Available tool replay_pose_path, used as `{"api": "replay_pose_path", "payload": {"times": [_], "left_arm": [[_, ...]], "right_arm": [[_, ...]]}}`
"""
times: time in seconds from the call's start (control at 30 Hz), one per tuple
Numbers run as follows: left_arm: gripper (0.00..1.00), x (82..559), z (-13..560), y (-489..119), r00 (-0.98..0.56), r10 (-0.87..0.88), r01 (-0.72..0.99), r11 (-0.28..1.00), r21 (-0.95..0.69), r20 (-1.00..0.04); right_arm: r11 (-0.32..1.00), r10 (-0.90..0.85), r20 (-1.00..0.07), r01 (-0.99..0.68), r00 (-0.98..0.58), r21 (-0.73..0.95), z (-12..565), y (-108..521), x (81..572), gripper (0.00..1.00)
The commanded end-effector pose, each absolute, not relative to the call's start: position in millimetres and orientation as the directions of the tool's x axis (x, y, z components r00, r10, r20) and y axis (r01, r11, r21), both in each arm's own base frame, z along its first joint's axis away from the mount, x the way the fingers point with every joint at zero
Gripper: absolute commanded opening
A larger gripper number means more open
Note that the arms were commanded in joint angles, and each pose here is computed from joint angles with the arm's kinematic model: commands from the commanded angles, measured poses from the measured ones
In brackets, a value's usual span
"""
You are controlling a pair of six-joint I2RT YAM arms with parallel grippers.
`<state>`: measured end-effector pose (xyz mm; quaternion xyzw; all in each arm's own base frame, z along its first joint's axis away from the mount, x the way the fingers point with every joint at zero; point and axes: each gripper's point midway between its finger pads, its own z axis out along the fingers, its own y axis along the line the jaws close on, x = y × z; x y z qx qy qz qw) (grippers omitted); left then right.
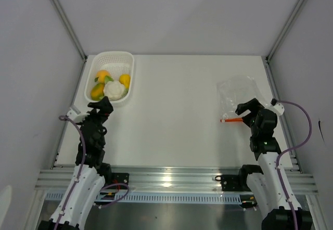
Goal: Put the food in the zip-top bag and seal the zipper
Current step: Open the zipper of the food storage bag at the center of the board.
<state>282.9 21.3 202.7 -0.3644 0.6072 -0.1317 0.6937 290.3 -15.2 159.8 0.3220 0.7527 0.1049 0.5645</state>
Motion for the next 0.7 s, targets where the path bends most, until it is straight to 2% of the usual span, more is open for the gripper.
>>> {"api": "replay_pose_path", "payload": {"times": [0.0,0.17,0.23,0.3,0.5,0.6,0.67], "left_arm": [[1.0,279.8,222.7,-0.3,0.171,-0.697,-0.145,0.681,-0.717,-0.696],[1.0,278.3,247.1,-26.0,0.115,-0.678,0.0,0.731,-0.683,-0.726],[1.0,276.9,262.7,-43.6,0.11,-0.667,0.124,0.744,-0.656,-0.736],[0.99,275.7,265.9,-54.5,0.085,-0.642,0.177,0.762,-0.623,-0.762],[1.0,271.9,299.6,-50.6,0.126,-0.631,0.164,0.775,-0.611,-0.766],[1.0,267.3,322.7,-57.8,0.112,-0.636,0.198,0.767,-0.61,-0.764],[0.99,271.1,318.3,-67.3,0.052,-0.632,0.211,0.764,-0.61,-0.773]], "right_arm": [[0.733,0.676,-0.696,0.313,-0.24,0.604,153.8,6.3,288.5,0.93],[0.635,0.772,-0.538,0.449,-0.34,0.629,114.8,9.7,296.5,0.91],[0.602,0.798,-0.491,0.496,-0.349,0.626,100.3,9.8,296.8,0.89],[0.591,0.806,-0.485,0.512,-0.34,0.623,94.5,8.0,296.7,0.89],[0.588,0.802,-0.513,0.552,-0.305,0.591,80.8,-9.0,298.8,0.82],[0.591,0.789,-0.555,0.57,-0.263,0.571,83.0,-25.7,303.9,0.82],[0.576,0.793,-0.563,0.591,-0.234,0.565,80.9,-34.2,303.4,0.82]]}}
